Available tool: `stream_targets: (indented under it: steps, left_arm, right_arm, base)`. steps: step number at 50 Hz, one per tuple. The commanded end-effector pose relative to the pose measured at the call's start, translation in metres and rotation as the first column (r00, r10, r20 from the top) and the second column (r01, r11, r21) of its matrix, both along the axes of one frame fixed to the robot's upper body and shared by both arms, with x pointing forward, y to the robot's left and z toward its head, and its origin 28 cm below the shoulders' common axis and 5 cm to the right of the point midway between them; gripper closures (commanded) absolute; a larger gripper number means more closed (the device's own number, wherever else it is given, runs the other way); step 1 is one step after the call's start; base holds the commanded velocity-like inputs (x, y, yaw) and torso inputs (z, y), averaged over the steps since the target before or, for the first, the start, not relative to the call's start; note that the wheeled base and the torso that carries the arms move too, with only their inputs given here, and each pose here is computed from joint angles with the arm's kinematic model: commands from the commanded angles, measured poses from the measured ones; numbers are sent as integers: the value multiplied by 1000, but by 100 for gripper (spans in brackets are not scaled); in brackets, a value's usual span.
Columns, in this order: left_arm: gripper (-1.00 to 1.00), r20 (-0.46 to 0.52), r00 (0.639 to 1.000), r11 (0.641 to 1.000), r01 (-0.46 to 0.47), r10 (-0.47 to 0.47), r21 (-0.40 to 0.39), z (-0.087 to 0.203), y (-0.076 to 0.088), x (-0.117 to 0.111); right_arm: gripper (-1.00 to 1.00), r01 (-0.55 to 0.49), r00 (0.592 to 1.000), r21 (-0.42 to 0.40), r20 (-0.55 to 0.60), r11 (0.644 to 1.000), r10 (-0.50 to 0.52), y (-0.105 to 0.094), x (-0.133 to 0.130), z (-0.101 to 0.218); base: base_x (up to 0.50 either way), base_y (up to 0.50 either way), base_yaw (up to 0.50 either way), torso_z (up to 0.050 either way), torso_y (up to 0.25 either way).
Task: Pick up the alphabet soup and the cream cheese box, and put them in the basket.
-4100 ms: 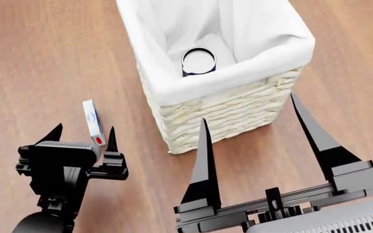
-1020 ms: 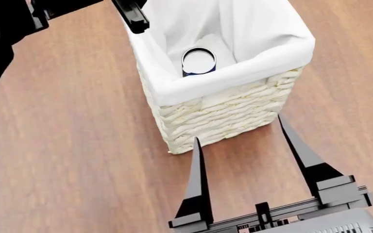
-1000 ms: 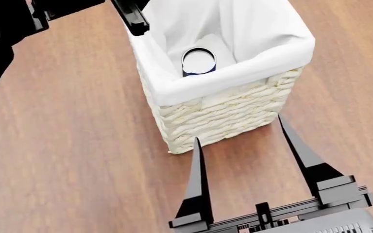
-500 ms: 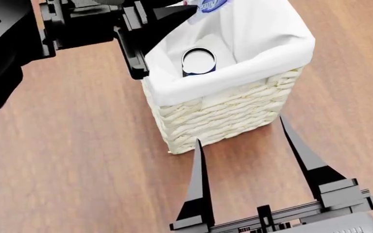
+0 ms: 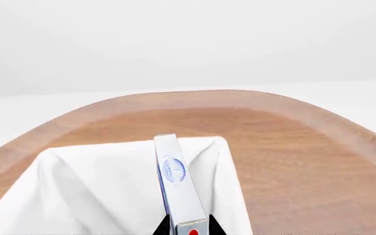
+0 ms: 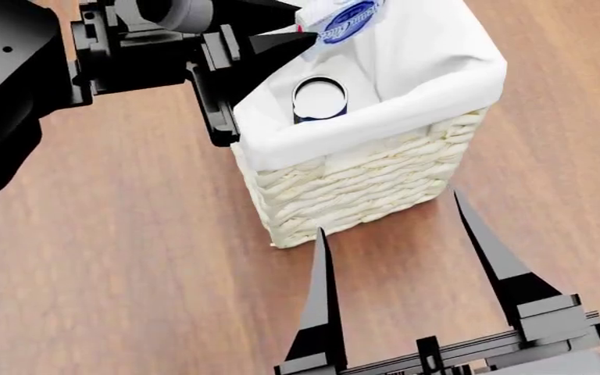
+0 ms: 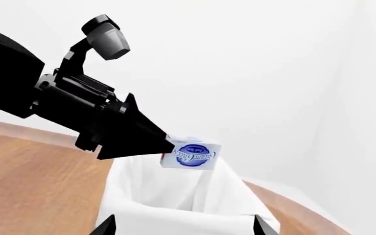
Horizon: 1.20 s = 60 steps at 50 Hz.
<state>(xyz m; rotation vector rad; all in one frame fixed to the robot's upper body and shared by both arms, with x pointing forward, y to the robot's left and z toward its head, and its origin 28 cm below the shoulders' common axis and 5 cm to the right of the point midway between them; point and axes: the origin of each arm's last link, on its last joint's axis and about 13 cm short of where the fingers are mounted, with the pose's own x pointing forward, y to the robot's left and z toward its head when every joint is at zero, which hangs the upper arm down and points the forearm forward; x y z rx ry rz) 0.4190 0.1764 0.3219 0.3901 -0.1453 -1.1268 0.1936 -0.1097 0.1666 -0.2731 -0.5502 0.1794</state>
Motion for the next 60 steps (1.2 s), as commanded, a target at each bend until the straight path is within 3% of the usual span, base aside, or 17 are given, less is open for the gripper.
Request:
stream_targets:
  steps: [1, 8, 9, 32, 35, 37, 39, 40, 41, 46, 48, 49, 52, 53, 59, 60]
  left_arm:
    - [100, 14, 1000, 1000, 2, -1, -23, 6, -1, -1]
    - [100, 13, 1000, 999, -20, 21, -25, 6, -1, 0]
    - [-100, 14, 999, 999, -42, 42, -30, 6, -1, 2]
    - [-100, 8, 999, 999, -31, 31, -30, 3, 2, 0]
    - [-100, 63, 993, 992, -96, 102, -80, 5, 3, -3]
    - [-100, 111, 981, 976, -140, 160, -168, 6, 1, -9]
    - [-100, 165, 963, 965, -179, 212, -194, 4, -1, -11]
    - [-100, 151, 953, 938, -216, 263, -270, 3, -2, -14]
    - [-100, 199, 937, 934, -229, 287, -273, 0, -4, -15]
    - [-100, 256, 875, 873, -296, 410, -388, -18, -13, -33]
    - [-100, 273, 856, 849, -297, 439, -437, -21, -16, -40]
    - [-100, 256, 864, 844, -290, 433, -451, -21, -16, -44]
    - [-100, 288, 827, 814, -302, 483, -497, -19, -17, -53]
    - [-100, 298, 785, 776, -333, 543, -536, -19, -18, -57]
    - [-100, 325, 753, 729, -286, 572, -622, -25, -20, -84]
    - [-100, 306, 741, 693, -286, 598, -662, -25, -20, -92]
  right_arm:
    - [-100, -1, 1000, 3, 0, 1000, 1, 0, -1, 0]
    - [-100, -2, 1000, 5, 0, 1000, 2, 0, -2, 0]
    - [-100, -1, 1000, 6, -1, 1000, 1, 0, -1, 0]
    - [-100, -6, 1000, 3, -5, 1000, 6, 2, -2, -1]
    - [-100, -9, 1000, 5, -6, 1000, 9, 2, -2, -2]
    - [-100, -13, 1000, 7, -8, 1000, 13, 3, -2, -3]
    - [-100, -14, 1000, 7, -8, 1000, 14, 3, -1, -3]
    - [-100, -17, 1000, 8, -10, 1000, 17, 4, -2, -4]
    - [-100, -16, 1000, 8, -11, 1000, 16, 4, -2, -4]
    - [-100, -14, 1000, 9, -8, 1000, 14, 3, -1, -3]
    - [-100, -14, 1000, 10, -9, 1000, 14, 3, -1, -4]
    - [-100, -15, 1000, 13, -10, 1000, 15, 3, -1, -4]
    - [-100, -14, 1000, 13, -8, 1000, 14, 3, -1, -3]
    - [-100, -15, 1000, 13, -8, 1000, 15, 3, -1, -4]
    - [-100, -21, 1000, 17, -9, 1000, 21, 4, -2, -5]
    - [-100, -22, 1000, 15, -6, 1000, 22, 4, -3, -4]
  base:
    - [0, 0, 0, 0, 0]
    - [0, 0, 0, 0, 0]
    - [0, 0, 0, 0, 0]
    - [0, 0, 0, 0, 0]
    - [0, 0, 0, 0, 0]
    - [0, 0, 0, 0, 0]
    - [0, 0, 0, 0, 0]
    - [0, 0, 0, 0, 0]
    - [0, 0, 0, 0, 0]
    - [0, 0, 0, 0, 0]
    - [0, 0, 0, 0, 0]
    - [0, 0, 0, 0, 0]
    - [0, 0, 0, 0, 0]
    - [0, 0, 0, 0, 0]
    - [0, 0, 0, 0, 0]
    - [0, 0, 0, 0, 0]
